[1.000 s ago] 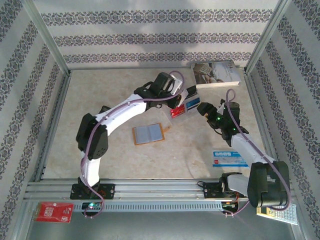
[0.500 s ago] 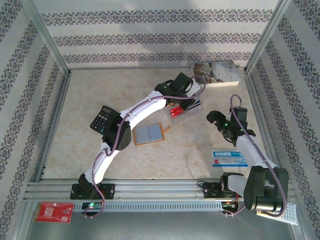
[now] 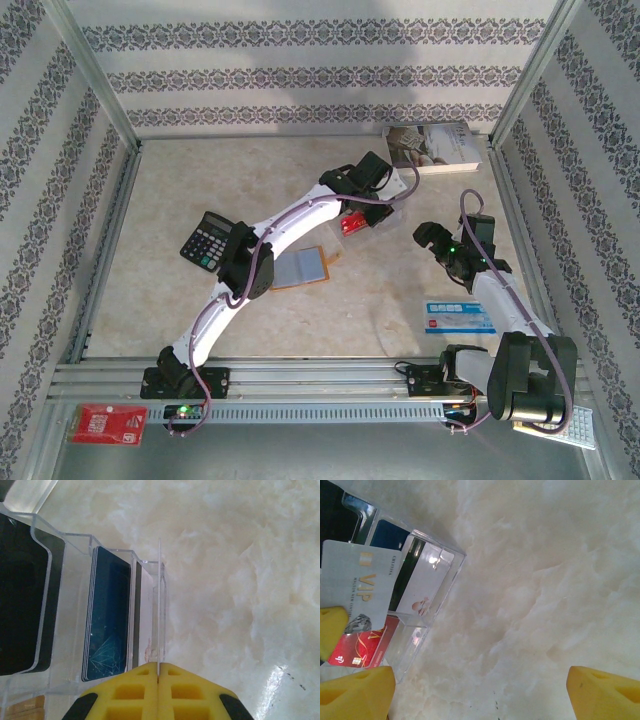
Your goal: Take the credit cards out of the card holder
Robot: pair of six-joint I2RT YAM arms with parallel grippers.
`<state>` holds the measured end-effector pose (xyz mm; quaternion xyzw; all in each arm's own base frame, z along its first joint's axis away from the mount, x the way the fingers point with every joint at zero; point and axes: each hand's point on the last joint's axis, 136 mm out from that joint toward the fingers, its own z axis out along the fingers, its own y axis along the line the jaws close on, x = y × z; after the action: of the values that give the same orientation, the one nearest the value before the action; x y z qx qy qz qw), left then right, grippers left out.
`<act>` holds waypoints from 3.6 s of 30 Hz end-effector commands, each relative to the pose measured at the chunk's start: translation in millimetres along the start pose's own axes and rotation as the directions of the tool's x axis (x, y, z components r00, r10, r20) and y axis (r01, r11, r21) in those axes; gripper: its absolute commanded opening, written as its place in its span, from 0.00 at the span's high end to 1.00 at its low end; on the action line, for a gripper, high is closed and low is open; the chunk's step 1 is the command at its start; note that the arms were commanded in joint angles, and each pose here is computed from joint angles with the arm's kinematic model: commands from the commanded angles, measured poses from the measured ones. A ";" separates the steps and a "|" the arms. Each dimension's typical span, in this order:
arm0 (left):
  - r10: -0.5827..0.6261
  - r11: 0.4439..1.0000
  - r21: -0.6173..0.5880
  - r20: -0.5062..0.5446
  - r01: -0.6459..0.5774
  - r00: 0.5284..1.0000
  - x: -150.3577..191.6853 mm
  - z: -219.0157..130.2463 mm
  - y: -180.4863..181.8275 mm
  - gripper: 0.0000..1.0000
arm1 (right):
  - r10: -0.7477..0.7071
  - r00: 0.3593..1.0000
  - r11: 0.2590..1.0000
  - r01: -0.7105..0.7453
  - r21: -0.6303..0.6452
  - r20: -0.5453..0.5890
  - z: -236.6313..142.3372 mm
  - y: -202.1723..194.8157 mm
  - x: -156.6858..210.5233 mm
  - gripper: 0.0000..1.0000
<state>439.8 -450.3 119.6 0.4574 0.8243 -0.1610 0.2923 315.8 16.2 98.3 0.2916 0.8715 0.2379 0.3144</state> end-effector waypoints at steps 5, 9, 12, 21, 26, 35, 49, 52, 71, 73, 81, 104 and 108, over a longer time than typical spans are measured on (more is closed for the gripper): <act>0.044 0.999 -0.017 0.009 -0.043 0.999 -3.4 7.5 0.6 1.00 | 0.005 1.000 1.000 -0.005 -0.013 -0.007 -2.3 -1.5 2.7 0.11; 0.043 0.999 -0.024 0.009 -0.043 0.999 -1.6 13.9 2.3 1.00 | 0.010 1.000 1.000 -0.011 -0.018 -0.009 -1.7 -0.1 1.7 0.11; 0.042 0.999 -0.029 0.001 -0.042 0.999 2.0 19.1 3.7 1.00 | 0.014 1.000 1.000 -0.015 -0.021 -0.009 -1.8 0.5 1.4 0.11; 0.042 0.998 -0.056 0.030 -0.040 0.999 -3.4 25.8 9.2 1.00 | 0.024 1.000 0.999 -0.024 -0.028 -0.015 -0.1 1.3 1.9 0.11; 0.042 0.998 -0.050 0.025 -0.041 0.999 -0.6 30.0 8.3 0.99 | 0.026 0.999 0.999 -0.027 -0.028 -0.022 1.2 1.0 2.8 0.12; 0.038 0.998 -0.055 0.019 -0.037 0.999 2.3 33.5 9.7 0.89 | 0.029 0.999 0.999 -0.030 -0.031 -0.022 0.5 1.1 3.2 0.12; -0.035 0.999 -0.017 0.125 0.037 0.992 -41.2 -27.5 -0.4 0.78 | 0.022 1.000 0.999 -0.023 -0.046 -0.020 -2.6 4.4 2.5 0.12; -0.081 0.995 -0.039 0.145 0.087 0.986 -49.5 -52.4 1.8 0.76 | 0.011 0.999 0.998 -0.013 -0.065 -0.031 -3.2 9.1 3.1 0.14; -0.367 0.781 -0.440 0.249 0.442 0.896 77.4 -192.8 64.5 0.40 | -0.344 0.921 0.939 0.331 -0.098 -0.185 10.0 83.6 85.3 0.12; -0.410 0.753 -0.446 0.257 0.484 0.875 101.5 -201.9 68.5 0.36 | -0.396 0.896 0.918 0.383 -0.102 -0.199 13.5 96.1 99.9 0.11; -0.603 0.592 -0.440 0.314 0.675 0.733 189.2 -237.4 88.4 0.17 | -0.579 0.772 0.813 0.569 -0.122 -0.262 36.0 146.9 163.6 0.02; -0.762 0.276 -0.299 0.511 0.914 0.397 296.7 -291.4 115.8 0.00 | -0.708 0.540 0.652 0.747 -0.128 -0.454 100.4 208.3 270.8 0.20; -0.763 0.277 -0.301 0.509 0.912 0.399 298.1 -291.4 116.1 0.00 | -0.707 0.521 0.638 0.761 -0.114 -0.478 108.5 202.8 275.0 0.20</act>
<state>313.2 -36.1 149.9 -0.1762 0.9095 -0.0937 0.3648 292.4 373.3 40.1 -0.1414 0.9693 0.1313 0.1524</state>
